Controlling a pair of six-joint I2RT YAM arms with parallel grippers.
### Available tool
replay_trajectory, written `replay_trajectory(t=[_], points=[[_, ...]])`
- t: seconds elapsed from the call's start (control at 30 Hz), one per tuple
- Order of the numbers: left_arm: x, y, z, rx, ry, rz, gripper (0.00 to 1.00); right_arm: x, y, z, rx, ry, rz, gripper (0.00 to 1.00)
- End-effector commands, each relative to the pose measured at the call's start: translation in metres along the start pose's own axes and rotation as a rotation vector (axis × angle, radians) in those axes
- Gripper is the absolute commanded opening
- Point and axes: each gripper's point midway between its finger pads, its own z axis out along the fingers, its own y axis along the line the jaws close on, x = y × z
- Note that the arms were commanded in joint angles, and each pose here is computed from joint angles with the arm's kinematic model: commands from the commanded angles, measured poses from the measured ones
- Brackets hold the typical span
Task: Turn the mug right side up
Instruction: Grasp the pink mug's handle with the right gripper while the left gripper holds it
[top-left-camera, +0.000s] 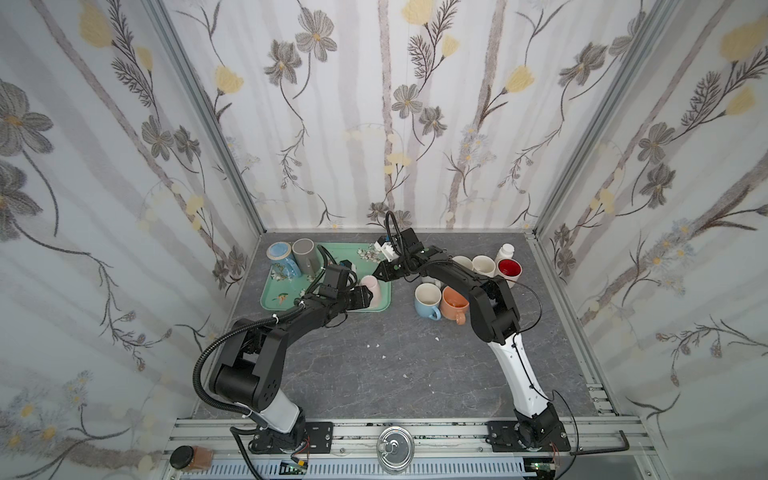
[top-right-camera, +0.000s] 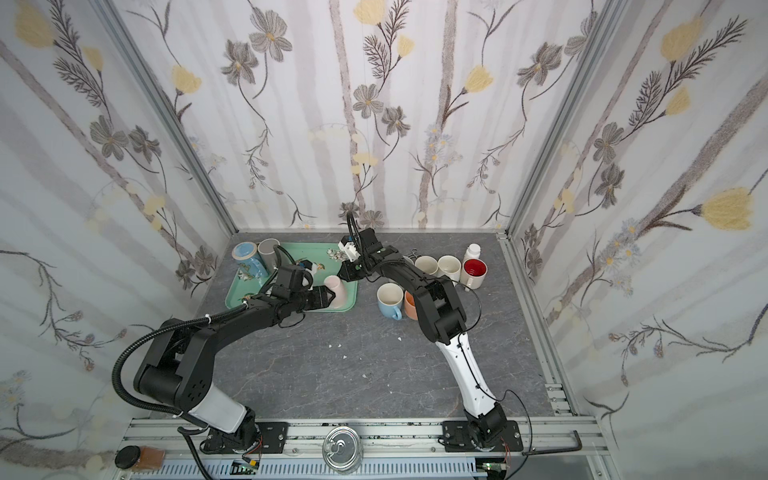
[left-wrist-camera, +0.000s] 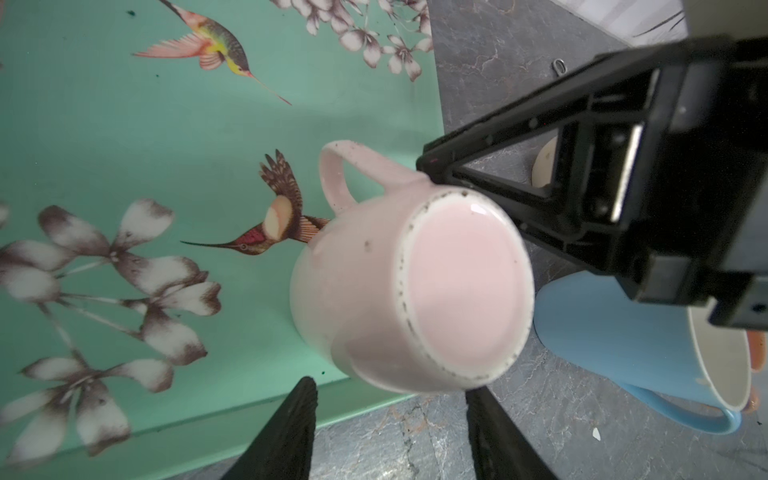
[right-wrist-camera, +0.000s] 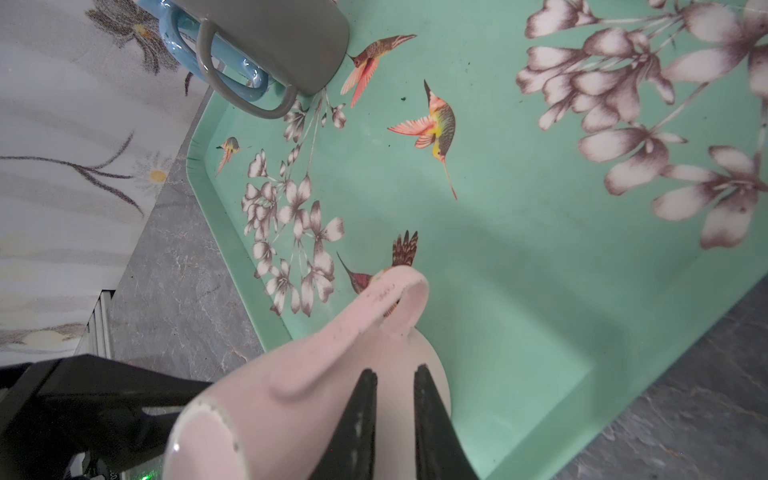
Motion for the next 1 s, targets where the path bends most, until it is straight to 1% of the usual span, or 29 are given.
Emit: replay_trajectory(t=[0.0, 0.3, 0.47, 0.6, 0.73, 0.8, 0.83, 0.9, 0.97], points=[[-0.011, 0.006, -0.004, -0.016, -0.037, 0.005, 0.56, 0.005, 0.008, -0.003, -0.01, 0.012, -0.032, 0.18], [-0.032, 0.027, -0.015, -0.051, -0.071, -0.011, 0.56, 0.021, 0.026, 0.005, -0.027, 0.034, -0.046, 0.17], [-0.052, 0.041, -0.036, -0.064, -0.128, -0.034, 0.56, 0.019, 0.031, 0.0, -0.005, 0.009, -0.039, 0.17], [-0.061, 0.051, -0.045, -0.049, -0.15, -0.072, 0.56, 0.012, 0.037, -0.01, -0.001, -0.028, -0.045, 0.17], [-0.056, 0.055, -0.041, -0.014, -0.135, -0.111, 0.55, -0.007, 0.032, -0.023, 0.058, -0.094, -0.041, 0.18], [-0.058, 0.058, -0.037, 0.016, -0.131, -0.141, 0.55, -0.015, 0.028, -0.025, 0.074, -0.116, -0.033, 0.19], [-0.061, 0.06, -0.035, 0.03, -0.128, -0.153, 0.54, -0.018, 0.028, -0.025, 0.078, -0.119, -0.03, 0.19], [-0.068, 0.064, -0.03, 0.061, -0.119, -0.18, 0.49, -0.02, 0.026, -0.022, 0.08, -0.117, -0.024, 0.19], [-0.072, 0.065, -0.024, 0.096, -0.108, -0.196, 0.44, -0.023, 0.025, -0.02, 0.08, -0.122, -0.021, 0.22]])
